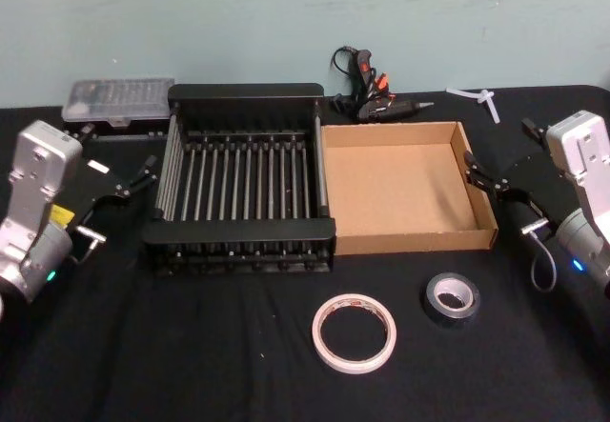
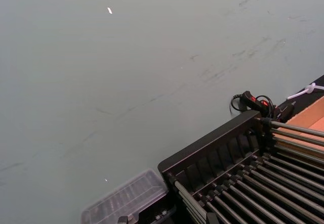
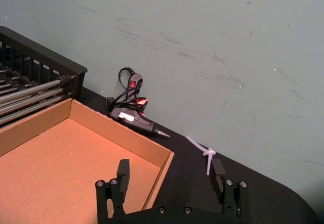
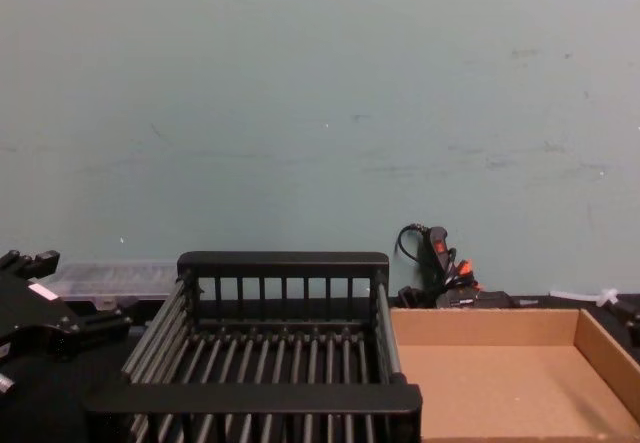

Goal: Pick up the white tape and place it into the black box , Pick up the silver tape and place it into the brown box.

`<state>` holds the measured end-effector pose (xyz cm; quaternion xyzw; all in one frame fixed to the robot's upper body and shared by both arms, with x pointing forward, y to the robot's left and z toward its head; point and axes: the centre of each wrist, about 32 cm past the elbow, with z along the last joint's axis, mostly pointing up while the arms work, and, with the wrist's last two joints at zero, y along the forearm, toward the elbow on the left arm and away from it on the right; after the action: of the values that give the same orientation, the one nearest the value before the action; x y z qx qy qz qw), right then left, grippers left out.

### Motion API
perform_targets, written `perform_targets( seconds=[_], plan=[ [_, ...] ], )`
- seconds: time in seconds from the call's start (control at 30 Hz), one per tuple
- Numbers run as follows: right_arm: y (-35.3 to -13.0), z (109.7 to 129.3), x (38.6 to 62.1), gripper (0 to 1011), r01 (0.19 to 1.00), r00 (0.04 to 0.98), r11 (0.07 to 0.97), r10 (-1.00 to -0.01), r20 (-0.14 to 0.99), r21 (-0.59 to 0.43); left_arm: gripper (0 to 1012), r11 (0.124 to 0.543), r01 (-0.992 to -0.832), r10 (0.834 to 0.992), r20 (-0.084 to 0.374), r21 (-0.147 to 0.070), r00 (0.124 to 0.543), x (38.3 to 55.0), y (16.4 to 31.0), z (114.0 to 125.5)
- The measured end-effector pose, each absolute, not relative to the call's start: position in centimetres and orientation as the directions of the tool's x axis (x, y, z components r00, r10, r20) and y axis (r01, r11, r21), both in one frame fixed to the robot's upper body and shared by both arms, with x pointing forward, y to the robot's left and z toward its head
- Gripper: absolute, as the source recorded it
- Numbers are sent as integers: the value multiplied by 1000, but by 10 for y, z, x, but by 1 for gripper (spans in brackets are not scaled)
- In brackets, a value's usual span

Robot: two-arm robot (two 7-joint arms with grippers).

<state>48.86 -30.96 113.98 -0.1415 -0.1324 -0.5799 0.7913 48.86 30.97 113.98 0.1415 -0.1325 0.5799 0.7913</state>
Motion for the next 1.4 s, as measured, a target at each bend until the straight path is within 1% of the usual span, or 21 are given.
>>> perform_targets(
  seconds=[1.0, 1.4],
  plan=[
    [-310, 1140, 489, 1002, 955, 292, 287, -880, 374, -70, 1001, 287, -955, 880, 374, 70, 292, 489, 310, 1140],
    [-310, 1144, 486, 1002, 948, 313, 310, -886, 342, -66, 1001, 287, -955, 880, 374, 70, 292, 489, 310, 1140]
  ],
)
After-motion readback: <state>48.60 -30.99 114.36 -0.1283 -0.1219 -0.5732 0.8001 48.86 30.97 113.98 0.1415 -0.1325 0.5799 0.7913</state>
